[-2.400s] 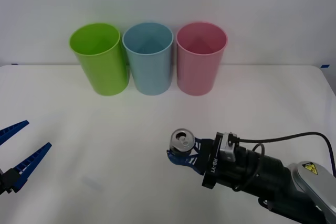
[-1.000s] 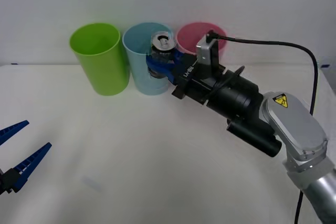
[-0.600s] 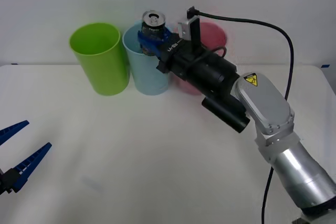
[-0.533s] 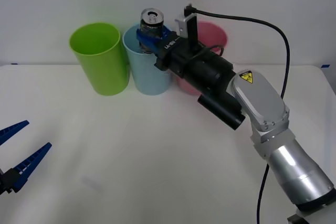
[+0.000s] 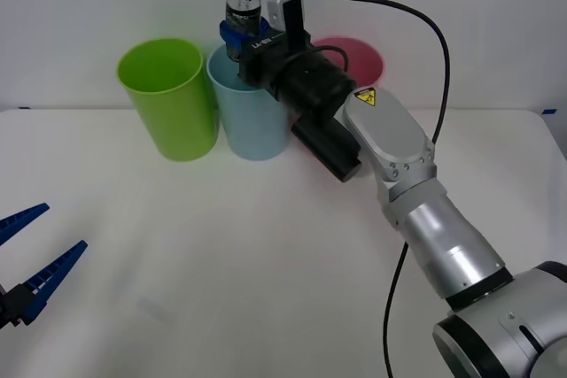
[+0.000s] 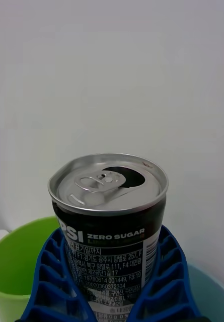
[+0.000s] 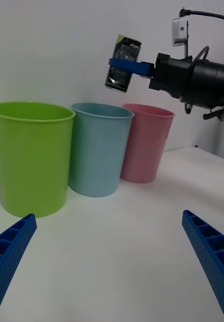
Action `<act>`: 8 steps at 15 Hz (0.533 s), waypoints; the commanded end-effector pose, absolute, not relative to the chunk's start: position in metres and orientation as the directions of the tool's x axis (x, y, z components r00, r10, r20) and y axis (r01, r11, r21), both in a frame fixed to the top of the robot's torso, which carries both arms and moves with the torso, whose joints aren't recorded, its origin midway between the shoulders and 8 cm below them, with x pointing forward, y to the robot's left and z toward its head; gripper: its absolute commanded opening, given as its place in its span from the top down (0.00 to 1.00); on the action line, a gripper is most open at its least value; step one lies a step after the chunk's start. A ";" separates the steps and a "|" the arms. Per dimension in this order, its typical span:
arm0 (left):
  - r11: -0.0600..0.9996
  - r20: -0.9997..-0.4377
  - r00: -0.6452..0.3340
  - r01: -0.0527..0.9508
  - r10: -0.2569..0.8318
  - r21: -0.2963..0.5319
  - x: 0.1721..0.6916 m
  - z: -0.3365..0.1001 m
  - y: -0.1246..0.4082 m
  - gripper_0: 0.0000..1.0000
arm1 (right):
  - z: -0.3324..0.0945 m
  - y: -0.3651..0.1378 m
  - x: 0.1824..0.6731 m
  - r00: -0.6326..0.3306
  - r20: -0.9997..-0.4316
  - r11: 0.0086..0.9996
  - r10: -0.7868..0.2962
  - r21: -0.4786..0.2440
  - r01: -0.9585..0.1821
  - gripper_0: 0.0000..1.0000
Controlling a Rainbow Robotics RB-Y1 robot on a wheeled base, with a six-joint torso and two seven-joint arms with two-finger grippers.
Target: Grasp the object on the table and drop it into the matching bin: aluminum can to the light blue bin, PET bottle to the pink bin.
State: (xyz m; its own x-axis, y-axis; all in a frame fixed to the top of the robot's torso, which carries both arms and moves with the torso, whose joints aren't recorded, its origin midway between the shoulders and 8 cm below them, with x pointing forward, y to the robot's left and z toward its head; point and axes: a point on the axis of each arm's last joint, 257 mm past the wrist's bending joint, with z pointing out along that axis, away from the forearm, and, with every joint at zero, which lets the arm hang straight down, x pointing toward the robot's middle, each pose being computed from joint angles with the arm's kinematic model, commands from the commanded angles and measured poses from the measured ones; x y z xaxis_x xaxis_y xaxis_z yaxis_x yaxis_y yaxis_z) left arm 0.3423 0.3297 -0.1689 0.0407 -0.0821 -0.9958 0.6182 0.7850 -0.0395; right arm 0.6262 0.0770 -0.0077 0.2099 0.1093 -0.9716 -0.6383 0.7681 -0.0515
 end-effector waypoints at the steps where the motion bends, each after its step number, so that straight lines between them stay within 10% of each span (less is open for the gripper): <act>1: 0.785 -0.996 0.041 0.618 -0.082 -0.039 0.342 -0.169 0.330 0.00 | -0.013 0.080 0.640 0.193 -0.977 0.790 0.091 -0.047 -0.611 1.00; 8: 0.785 -0.996 0.041 0.618 -0.082 -0.039 0.342 -0.169 0.330 0.00 | -0.016 0.081 0.647 0.196 -0.979 0.805 0.064 -0.066 -0.590 1.00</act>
State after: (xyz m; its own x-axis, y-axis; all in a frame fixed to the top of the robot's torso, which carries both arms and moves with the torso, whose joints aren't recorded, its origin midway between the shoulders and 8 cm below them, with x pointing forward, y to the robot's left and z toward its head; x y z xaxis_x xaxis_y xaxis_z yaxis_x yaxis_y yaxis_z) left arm 0.3422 0.3297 -0.1689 0.0406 -0.0821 -0.9958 0.6182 0.7850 -0.0395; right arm 0.6471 0.0815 -0.0162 0.1940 0.0660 -0.9788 -0.5909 0.8043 -0.0629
